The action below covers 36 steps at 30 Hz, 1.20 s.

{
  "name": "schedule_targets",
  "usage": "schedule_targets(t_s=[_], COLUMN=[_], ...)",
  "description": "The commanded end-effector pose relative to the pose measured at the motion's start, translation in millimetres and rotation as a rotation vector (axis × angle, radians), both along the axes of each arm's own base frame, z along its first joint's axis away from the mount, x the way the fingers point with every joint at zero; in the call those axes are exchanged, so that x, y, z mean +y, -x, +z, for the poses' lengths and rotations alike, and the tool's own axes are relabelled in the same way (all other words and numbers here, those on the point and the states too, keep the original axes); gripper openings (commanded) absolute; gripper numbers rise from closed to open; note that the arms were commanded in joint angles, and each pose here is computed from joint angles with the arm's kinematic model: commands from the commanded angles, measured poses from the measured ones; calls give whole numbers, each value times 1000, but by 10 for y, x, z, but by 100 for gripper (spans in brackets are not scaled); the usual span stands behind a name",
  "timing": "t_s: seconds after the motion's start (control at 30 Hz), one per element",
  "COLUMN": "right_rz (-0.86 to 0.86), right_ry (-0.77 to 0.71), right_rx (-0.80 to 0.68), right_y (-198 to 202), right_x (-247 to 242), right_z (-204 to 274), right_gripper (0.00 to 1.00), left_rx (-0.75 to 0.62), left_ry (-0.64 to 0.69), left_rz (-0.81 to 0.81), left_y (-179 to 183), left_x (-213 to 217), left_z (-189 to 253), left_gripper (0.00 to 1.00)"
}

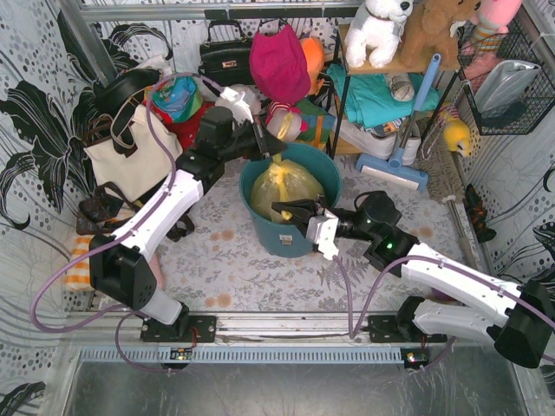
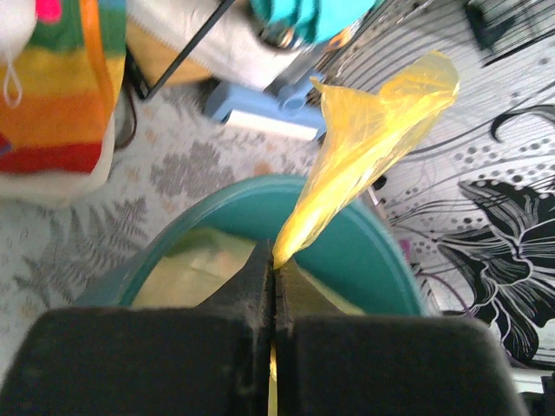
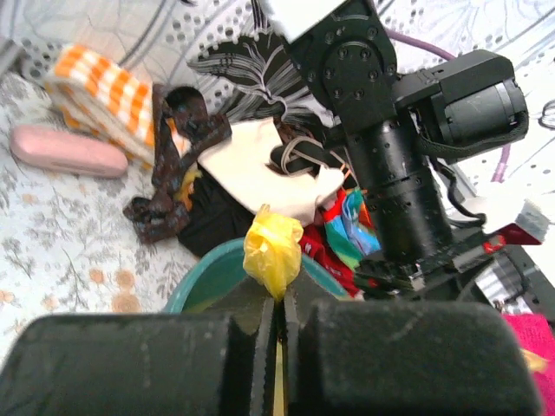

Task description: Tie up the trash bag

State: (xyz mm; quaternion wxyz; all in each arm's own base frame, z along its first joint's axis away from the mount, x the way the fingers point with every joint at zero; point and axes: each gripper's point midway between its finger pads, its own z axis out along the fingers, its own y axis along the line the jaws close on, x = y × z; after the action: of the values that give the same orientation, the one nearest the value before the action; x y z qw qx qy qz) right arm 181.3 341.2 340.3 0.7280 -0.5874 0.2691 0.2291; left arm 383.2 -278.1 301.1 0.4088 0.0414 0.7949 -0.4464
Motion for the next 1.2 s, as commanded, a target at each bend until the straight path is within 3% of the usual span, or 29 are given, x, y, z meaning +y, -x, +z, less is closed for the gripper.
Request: schedule_targets(t_s=[0.0,0.13,0.37,0.5,0.77,0.9,1.17], right_rz=[164,236,271,301,373,415,380], right_ry=[-54,-60,-61,-100,-117,-129,-131], right_rx=[10,89,377,446,353,367,583], right_y=[363,573,740,801,908,1030,1045], right_x=[-44,-143,-260,-286,-282,-284,-259], right_z=[620,748,112,40,513,559,-102], right_gripper=[0,0,0,0,0,0,0], left_rx=[-273,-304,-192,-168,-324,-366,-257], left_ry=[111,136,100,42,136,146,102], left_rz=[2,-6,3,42,-6,13,26], left_y=[28,53,-47,-207,-227,-212,-316], left_x=[-25,-58,-111,-69,-155,-113,-142], left_z=[1045,1176,463,236,1139,1318,574], left_gripper=[0,0,0,0,0,0,0])
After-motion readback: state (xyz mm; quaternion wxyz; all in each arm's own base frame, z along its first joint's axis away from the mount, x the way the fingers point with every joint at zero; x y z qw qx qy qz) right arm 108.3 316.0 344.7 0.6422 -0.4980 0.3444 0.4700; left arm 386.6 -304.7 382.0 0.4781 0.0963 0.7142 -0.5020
